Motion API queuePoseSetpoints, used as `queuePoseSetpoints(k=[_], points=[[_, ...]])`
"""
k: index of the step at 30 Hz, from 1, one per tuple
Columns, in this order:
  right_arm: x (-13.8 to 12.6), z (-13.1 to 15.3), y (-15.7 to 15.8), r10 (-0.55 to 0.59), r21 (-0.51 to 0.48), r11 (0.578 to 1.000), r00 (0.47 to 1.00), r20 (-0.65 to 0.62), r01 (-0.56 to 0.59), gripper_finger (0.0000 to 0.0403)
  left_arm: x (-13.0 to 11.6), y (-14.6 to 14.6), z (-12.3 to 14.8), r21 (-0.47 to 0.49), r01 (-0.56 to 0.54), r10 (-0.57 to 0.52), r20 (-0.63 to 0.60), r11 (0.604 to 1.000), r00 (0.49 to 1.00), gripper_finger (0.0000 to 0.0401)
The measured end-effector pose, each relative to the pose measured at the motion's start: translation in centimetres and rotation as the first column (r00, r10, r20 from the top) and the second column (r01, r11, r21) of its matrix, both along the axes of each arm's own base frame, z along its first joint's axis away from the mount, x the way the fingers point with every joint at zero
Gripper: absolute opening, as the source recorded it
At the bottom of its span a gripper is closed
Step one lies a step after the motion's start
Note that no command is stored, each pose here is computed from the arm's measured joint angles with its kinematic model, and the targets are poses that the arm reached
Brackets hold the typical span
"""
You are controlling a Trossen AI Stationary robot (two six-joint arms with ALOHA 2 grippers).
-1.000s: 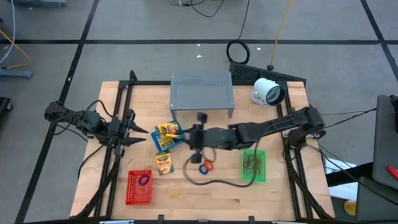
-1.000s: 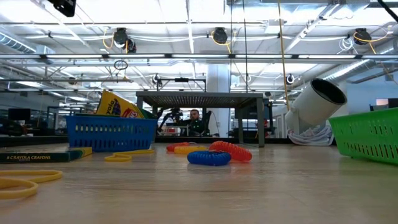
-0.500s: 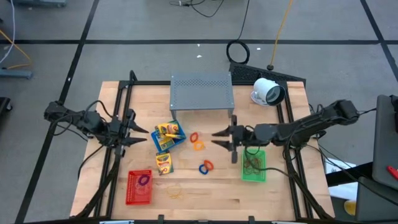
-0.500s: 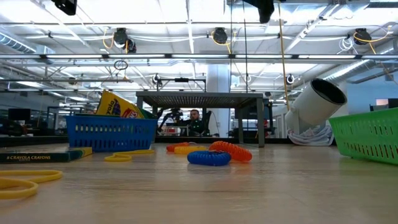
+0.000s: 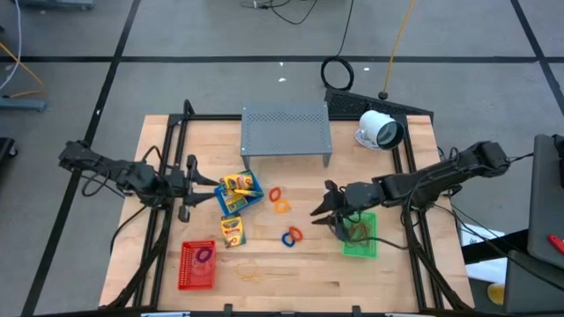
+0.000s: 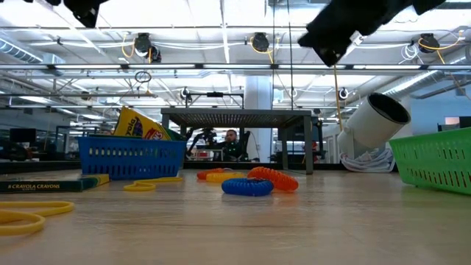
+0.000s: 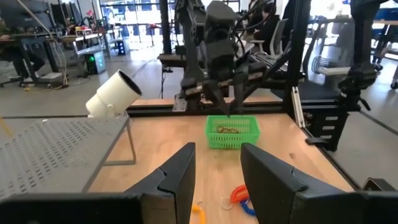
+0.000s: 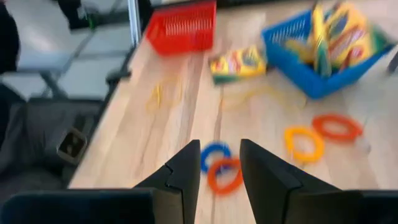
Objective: Pick & Place Office Desk Supplies
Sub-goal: Put the orange spiral keychain into the red bin
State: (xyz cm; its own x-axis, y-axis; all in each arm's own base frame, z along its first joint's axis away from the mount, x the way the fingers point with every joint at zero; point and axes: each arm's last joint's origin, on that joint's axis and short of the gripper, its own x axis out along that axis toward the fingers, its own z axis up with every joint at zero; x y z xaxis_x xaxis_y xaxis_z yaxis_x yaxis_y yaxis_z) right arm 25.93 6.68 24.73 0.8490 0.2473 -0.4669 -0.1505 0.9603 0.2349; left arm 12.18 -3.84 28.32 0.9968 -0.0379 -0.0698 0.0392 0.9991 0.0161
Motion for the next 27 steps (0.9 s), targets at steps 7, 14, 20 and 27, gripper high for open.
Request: queuePoseSetpoints(k=[7,14,20,27], points=[[1.7,-1.0,0.7,0.094,-0.107,0.986,0.963,-0.253,-0.124,0.0102,0.9,-0.2,0.3,-0.028,-0.035,0.036,0.033,0.999,0.999,0.0136],[5.1,-2.8,1.8,0.190,-0.157,0.942,0.857,-0.479,-0.296,0.0102,1.1,-0.1,-0.1,-0.083,-0.114,0.114,-0.004,0.990,0.993,0.0136],[7.8,-3.5,2.7,0.237,-0.172,0.910,0.815,-0.530,-0.376,0.0102,1.0,-0.1,-0.2,-0.048,-0.115,0.115,-0.005,0.992,0.993,0.0136],[10.0,-4.3,3.2,0.245,-0.178,0.904,0.812,-0.529,-0.389,0.0102,1.0,-0.1,0.1,0.000,-0.114,0.114,0.024,0.994,0.993,0.0136]])
